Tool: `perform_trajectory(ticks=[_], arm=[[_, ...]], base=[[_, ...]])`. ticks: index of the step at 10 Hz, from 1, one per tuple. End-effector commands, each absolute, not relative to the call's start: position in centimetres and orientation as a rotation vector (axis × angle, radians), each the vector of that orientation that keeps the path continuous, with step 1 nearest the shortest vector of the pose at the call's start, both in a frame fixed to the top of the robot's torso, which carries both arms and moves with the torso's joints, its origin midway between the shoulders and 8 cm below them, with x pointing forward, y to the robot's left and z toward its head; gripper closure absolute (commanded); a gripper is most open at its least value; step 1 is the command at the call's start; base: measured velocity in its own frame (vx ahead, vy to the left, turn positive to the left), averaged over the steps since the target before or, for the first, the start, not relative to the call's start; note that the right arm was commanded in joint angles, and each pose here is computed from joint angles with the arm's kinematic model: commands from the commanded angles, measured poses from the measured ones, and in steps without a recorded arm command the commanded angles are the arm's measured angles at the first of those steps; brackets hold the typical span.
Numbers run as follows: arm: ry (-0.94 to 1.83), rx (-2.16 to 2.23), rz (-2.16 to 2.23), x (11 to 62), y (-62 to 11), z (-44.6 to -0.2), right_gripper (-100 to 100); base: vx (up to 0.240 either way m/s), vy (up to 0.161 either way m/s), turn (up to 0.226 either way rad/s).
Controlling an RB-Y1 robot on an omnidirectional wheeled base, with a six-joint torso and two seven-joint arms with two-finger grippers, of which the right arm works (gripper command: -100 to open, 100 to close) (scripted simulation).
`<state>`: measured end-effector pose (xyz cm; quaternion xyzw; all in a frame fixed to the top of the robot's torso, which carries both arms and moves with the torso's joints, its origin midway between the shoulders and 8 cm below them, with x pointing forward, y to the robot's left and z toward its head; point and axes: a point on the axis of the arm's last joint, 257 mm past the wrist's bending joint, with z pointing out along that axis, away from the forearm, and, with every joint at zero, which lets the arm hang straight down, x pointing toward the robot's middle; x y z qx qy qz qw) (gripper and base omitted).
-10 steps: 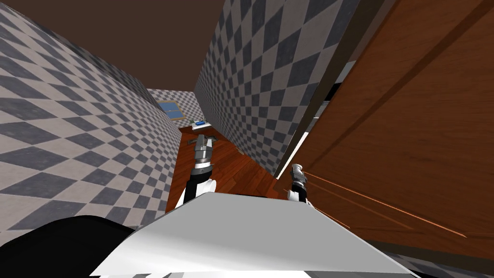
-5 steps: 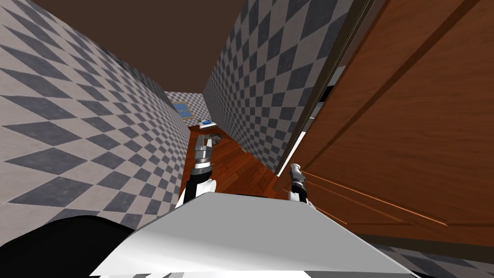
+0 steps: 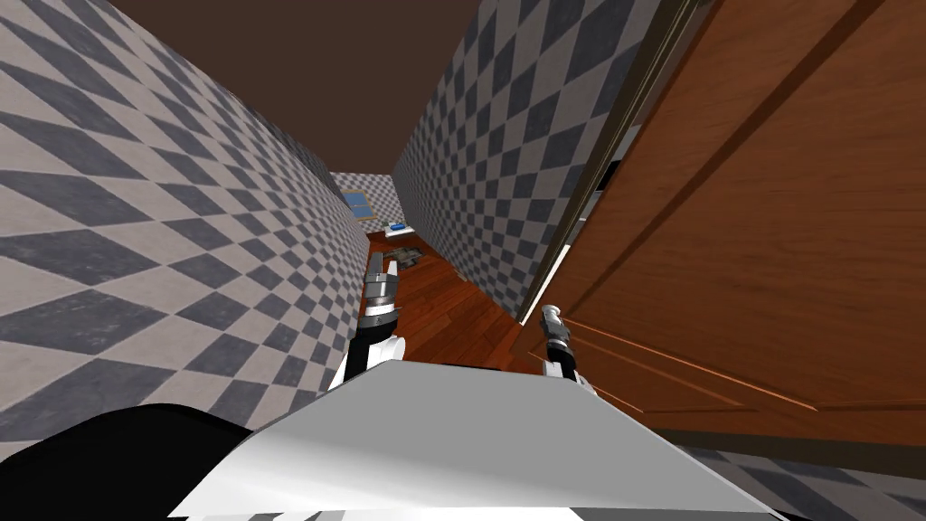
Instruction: Pull the door open
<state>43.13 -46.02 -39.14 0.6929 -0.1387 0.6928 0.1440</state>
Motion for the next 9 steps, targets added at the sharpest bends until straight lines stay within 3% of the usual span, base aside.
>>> perform_trajectory(ticks=[1, 4, 9], arm=[[-0.385, 2.015, 2.015, 43.3, -45.5, -39.2, 100], [-0.363, 2.034, 2.022, 43.3, -45.0, -39.4, 100], [-0.278, 2.079, 2.078, 43.6, -43.4, -39.2, 100]], base=[[-0.193, -0.023, 0.097], [-0.144, -0.010, 0.055], [-0.241, -0.017, 0.078]])
